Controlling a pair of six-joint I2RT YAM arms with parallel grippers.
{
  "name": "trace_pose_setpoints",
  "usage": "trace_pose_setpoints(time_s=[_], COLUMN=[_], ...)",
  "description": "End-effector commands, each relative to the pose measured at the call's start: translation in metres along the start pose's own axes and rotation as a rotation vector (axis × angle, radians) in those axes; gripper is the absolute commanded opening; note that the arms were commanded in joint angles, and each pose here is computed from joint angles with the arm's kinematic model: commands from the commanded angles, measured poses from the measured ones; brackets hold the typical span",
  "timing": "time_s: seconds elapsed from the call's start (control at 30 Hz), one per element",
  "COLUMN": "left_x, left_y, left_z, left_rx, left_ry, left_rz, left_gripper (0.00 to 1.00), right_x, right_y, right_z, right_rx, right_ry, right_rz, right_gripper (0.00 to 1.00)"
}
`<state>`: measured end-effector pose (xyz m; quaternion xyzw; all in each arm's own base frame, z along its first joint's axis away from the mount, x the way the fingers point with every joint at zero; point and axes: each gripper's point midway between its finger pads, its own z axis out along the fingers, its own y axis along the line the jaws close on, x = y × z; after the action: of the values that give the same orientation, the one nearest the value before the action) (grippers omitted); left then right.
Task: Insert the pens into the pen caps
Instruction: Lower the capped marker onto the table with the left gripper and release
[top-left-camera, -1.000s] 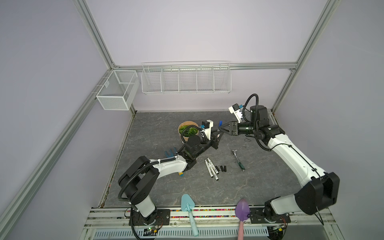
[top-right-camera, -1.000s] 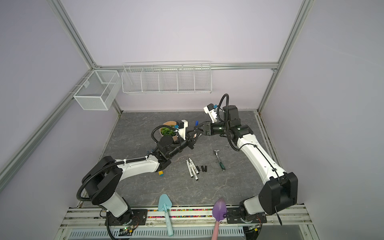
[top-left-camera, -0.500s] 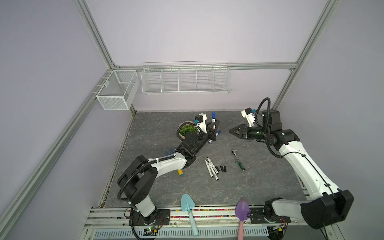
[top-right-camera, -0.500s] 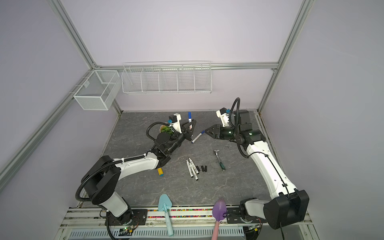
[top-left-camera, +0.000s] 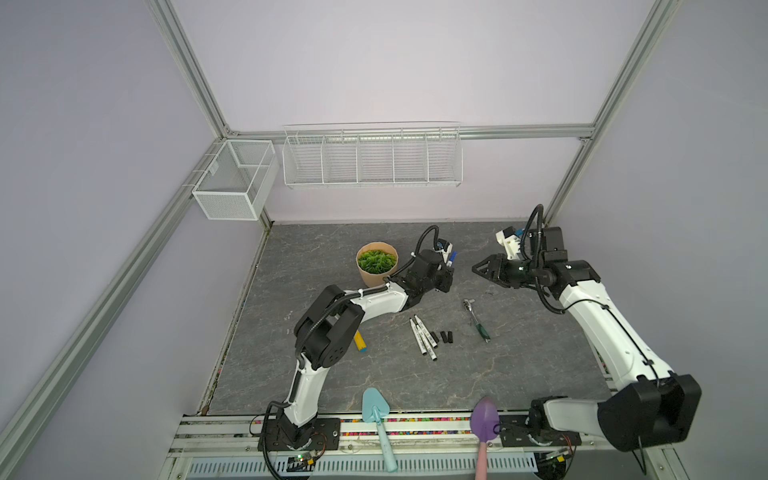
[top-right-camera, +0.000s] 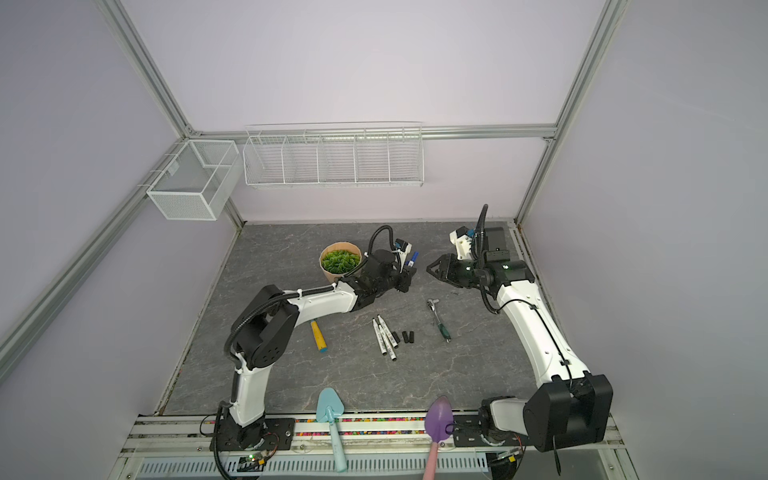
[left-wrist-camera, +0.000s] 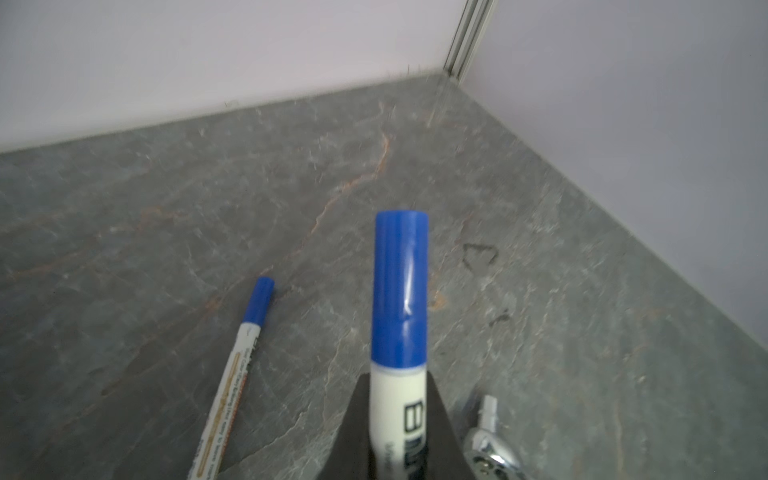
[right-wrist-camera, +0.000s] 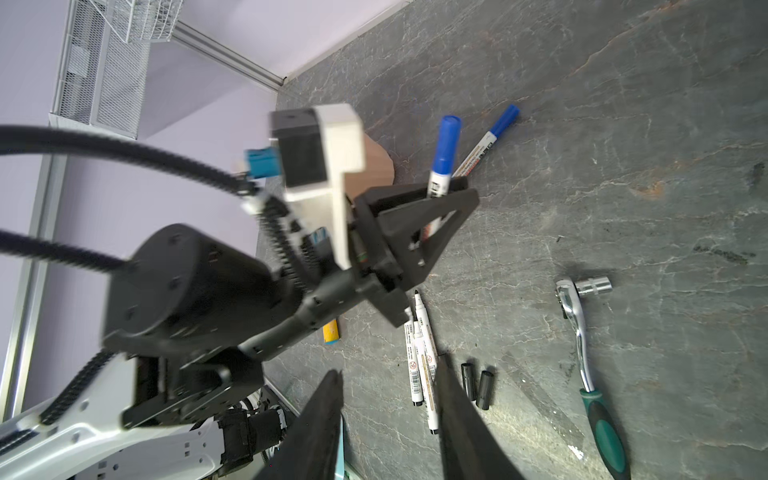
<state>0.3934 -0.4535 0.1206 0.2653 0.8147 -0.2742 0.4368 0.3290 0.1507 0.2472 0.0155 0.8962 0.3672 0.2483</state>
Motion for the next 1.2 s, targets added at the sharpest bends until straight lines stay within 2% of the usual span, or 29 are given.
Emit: trace_pose_setpoints(time_s=[0.0,0.23,0.63,0.97,1.17], left_x=[0.009,0.037,0.064,0.073,0.069], left_y=[0.005,0.017,0.027,0.035,0.037], left_z=[0.008,0.032,0.052,0.058,0.059], left_rx=[-0.035,-0.077,-0.109,-0.115,-0.119], left_ry=[0.057,0.146,0.242,0.269,0.267], left_rz=[0.056,0.080,0.085,0.070,0.066], left_gripper=[0.00,0.00,0.15,0.23,0.23], right_x=[0.008,0.011,0.014,0.018,0.018], right_y=[-0.007,-0.009,-0.010,-0.012,-0.012], right_z=[0.003,0.004,0.004,0.004,0.004], right_rx=[0.019,0.021,0.023,0.026,0.025], right_ry=[0.023,0.035,0.037,0.043,0.043], right_rz=[0.017,0.013,0.014,0.015,0.014], right_gripper=[0.40,0.39,0.38,0.37,0.36])
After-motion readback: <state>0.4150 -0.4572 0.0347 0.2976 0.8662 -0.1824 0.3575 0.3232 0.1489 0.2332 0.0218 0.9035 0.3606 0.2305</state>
